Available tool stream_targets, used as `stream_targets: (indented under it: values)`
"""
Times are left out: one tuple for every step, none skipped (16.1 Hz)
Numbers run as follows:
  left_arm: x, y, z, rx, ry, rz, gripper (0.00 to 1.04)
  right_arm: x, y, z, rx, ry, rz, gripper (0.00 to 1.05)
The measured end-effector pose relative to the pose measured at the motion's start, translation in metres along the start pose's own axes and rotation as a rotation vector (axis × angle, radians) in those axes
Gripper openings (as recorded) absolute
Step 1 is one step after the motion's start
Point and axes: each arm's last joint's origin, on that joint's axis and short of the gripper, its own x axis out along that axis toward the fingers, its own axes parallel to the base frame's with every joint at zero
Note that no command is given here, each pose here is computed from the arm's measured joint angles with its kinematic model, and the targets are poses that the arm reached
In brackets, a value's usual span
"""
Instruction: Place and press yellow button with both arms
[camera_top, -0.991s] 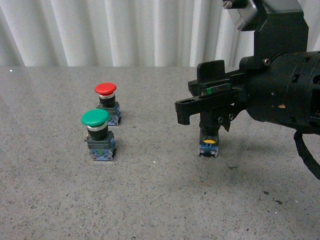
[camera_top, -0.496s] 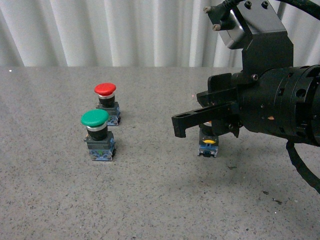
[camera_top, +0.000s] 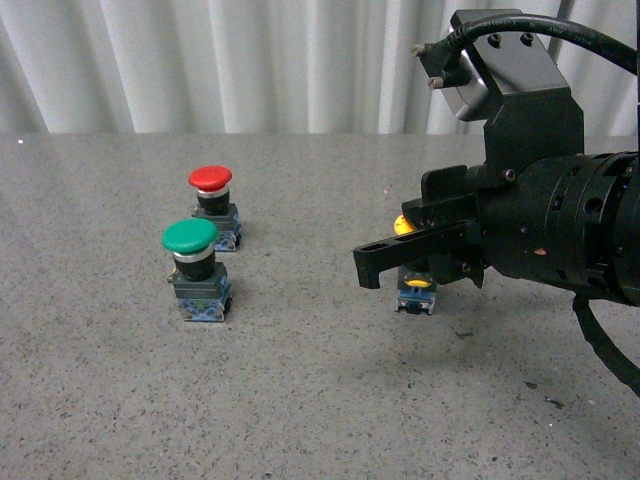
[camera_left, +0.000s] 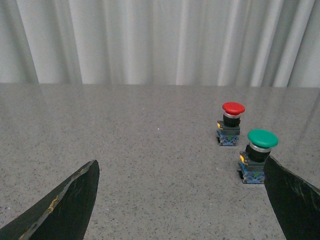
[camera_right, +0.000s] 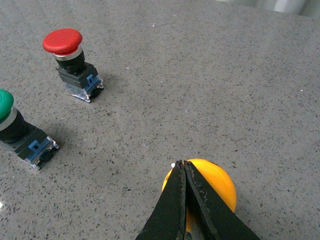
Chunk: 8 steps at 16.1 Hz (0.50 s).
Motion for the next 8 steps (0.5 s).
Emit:
stream_targets:
  values:
    - [0.0000,0.0000,0.0000,0.000,0.000,0.000,0.98,0.0004,-0.0001,0.0001,-0.001,0.009,-0.002,0.02]
    - [0.0000,0.0000,0.0000,0.000,0.000,0.000,0.98,0.0018,-0.0003,-0.0004,-0.004,0.018,-0.004,0.02]
    - [0.0000,0.0000,0.0000,0.000,0.000,0.000,0.98,0.0028,-0.0023,-0.0006,-0.007,0.031,-0.009,0.02]
    - [0.0000,0.0000,0.0000,0.000,0.000,0.000,0.98,0.0037,-0.0026,-0.0014,-0.009,0.038,-0.011,0.02]
    - [0.0000,0.0000,0.0000,0.000,0.000,0.000,0.98,0.0045,-0.0028,-0.0011,-0.011,0.044,-0.013,0.02]
    - [0.0000,0.0000,0.0000,0.000,0.000,0.000,0.98,0.0056,-0.0036,-0.0011,-0.011,0.049,-0.015,0.02]
    - [0.0000,0.0000,0.0000,0.000,0.000,0.000,0.98,0.0062,-0.0051,-0.0016,-0.014,0.054,-0.019,0.02]
    - [0.0000,0.0000,0.0000,0.000,0.000,0.000,0.98,0.0068,-0.0054,-0.0028,-0.016,0.065,-0.020,0.02]
